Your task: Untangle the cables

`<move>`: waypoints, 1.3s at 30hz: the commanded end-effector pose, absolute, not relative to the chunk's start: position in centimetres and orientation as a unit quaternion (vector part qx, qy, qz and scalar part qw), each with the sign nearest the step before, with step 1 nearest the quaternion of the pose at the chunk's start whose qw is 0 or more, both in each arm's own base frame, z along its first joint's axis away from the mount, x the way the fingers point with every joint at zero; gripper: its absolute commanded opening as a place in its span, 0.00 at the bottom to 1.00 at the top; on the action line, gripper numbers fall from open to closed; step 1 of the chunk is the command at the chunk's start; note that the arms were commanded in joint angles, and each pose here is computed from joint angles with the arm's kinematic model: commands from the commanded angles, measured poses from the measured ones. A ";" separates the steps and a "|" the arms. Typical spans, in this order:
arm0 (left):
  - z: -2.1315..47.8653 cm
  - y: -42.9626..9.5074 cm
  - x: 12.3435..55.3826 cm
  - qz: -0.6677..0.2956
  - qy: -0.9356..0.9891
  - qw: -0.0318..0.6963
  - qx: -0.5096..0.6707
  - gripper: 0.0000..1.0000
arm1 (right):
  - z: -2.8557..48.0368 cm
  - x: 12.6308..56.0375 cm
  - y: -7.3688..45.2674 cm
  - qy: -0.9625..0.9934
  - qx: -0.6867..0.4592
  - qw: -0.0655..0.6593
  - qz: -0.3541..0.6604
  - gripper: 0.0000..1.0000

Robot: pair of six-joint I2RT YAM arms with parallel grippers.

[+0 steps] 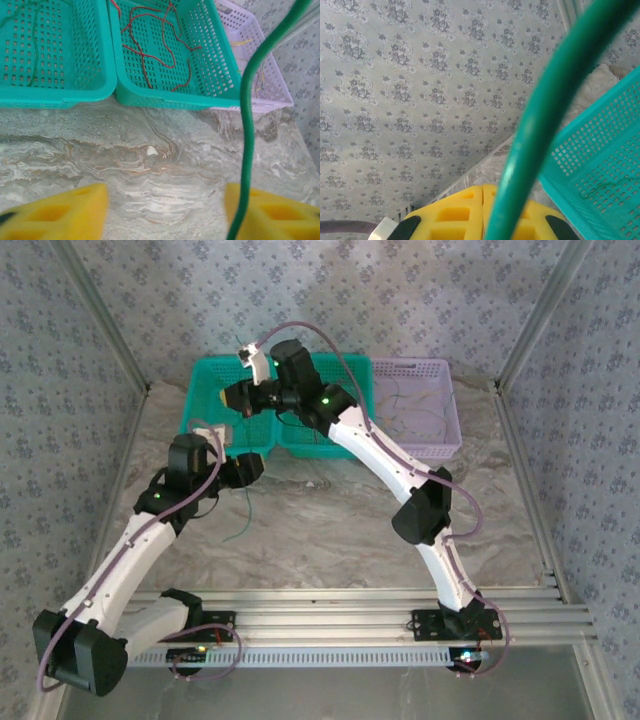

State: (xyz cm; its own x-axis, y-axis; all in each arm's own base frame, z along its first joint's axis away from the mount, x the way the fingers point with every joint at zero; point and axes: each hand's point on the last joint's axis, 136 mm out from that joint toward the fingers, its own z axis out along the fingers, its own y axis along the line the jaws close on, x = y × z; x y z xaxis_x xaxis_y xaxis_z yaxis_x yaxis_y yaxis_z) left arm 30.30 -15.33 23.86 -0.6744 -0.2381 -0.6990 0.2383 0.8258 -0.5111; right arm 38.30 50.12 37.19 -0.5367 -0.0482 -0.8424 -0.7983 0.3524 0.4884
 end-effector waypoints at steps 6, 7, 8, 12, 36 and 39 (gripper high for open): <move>26.5 -15.2 30.2 -0.297 0.849 0.437 0.010 0.04 | 39.6 37.1 48.6 0.709 -0.300 0.405 0.493 0.00; 26.7 -15.1 30.1 -0.294 0.848 0.440 0.011 0.00 | 39.3 37.2 48.4 0.712 -0.298 0.405 0.490 0.00; 26.8 -14.9 30.1 -0.292 0.848 0.442 0.009 0.00 | 39.1 37.4 48.2 0.714 -0.297 0.407 0.485 0.00; 28.1 -14.3 29.8 -0.284 0.839 0.464 0.008 0.00 | 36.7 38.7 46.9 0.739 -0.281 0.402 0.462 0.00; 32.2 -6.2 38.2 -0.090 0.819 0.555 -0.114 0.00 | 34.0 36.3 32.6 0.782 -0.192 0.512 0.301 0.73; 32.1 -5.8 40.4 -0.057 0.820 0.558 -0.116 0.00 | 34.4 34.6 30.7 0.776 -0.184 0.526 0.295 0.73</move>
State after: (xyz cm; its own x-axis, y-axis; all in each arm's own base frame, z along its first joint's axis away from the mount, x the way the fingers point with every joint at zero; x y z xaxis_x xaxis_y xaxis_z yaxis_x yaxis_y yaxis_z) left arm 38.59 -7.12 30.11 -0.4240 -0.2830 -0.8603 -0.0733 0.9575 -0.2789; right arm 35.10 32.41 33.81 -0.4321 0.0096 -0.9018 -0.6227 0.7201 0.3060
